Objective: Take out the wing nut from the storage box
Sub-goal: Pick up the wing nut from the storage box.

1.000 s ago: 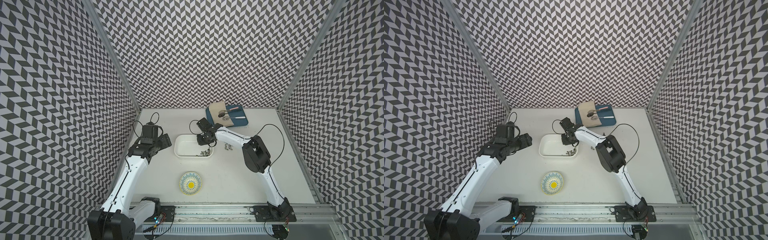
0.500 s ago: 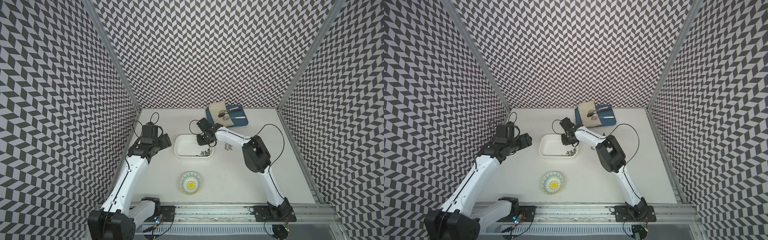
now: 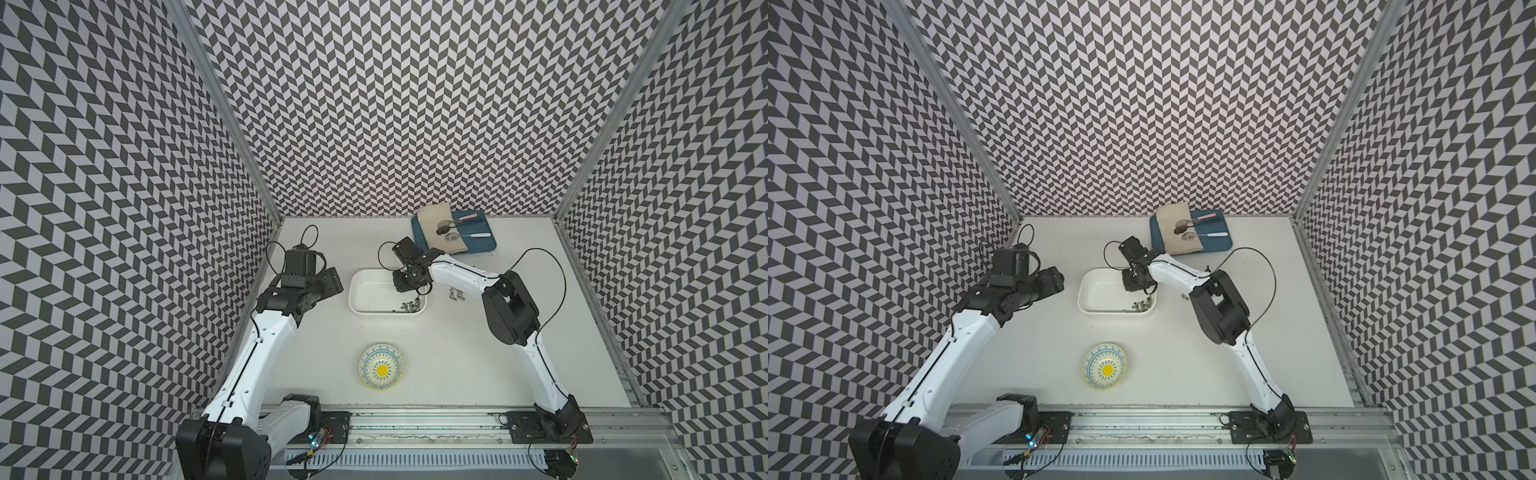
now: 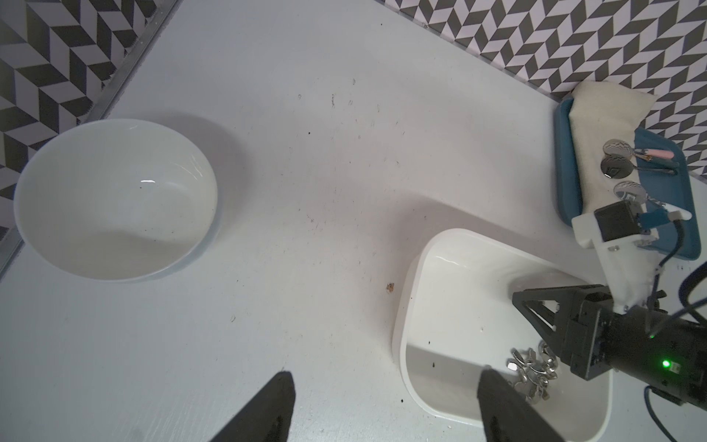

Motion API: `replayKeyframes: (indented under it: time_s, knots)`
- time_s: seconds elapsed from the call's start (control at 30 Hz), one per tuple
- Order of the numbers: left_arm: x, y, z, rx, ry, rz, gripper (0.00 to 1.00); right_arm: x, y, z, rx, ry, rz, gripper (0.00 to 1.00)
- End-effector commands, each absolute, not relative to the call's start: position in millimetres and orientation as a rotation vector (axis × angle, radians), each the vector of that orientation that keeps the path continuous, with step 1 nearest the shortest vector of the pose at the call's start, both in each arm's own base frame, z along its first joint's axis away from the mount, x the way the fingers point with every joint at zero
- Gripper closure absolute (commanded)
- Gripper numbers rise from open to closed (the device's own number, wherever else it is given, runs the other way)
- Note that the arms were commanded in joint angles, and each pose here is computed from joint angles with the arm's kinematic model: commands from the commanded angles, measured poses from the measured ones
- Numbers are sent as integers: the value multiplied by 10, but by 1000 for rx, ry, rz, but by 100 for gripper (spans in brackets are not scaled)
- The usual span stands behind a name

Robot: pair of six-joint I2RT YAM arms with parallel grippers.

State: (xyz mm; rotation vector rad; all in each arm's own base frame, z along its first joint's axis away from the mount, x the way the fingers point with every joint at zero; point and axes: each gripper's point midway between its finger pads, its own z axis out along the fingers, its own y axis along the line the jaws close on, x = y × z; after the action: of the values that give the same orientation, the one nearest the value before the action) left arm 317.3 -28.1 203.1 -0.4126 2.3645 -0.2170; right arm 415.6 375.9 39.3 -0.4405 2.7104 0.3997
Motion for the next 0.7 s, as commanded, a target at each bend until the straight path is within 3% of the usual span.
replayKeyframes:
  time_s: [0.0,0.37,0.67]
  knots:
    - [3190,-253,2084,-406,2352,-203,20,4192,3816,308,-456,2678,382,78]
    - [3197,-259,2079,-409,2349,-209,21,4167,3803,351,-462,2673,387,89]
    - [3218,-268,2086,-412,2346,-217,21,4143,3900,913,-456,2594,515,93]
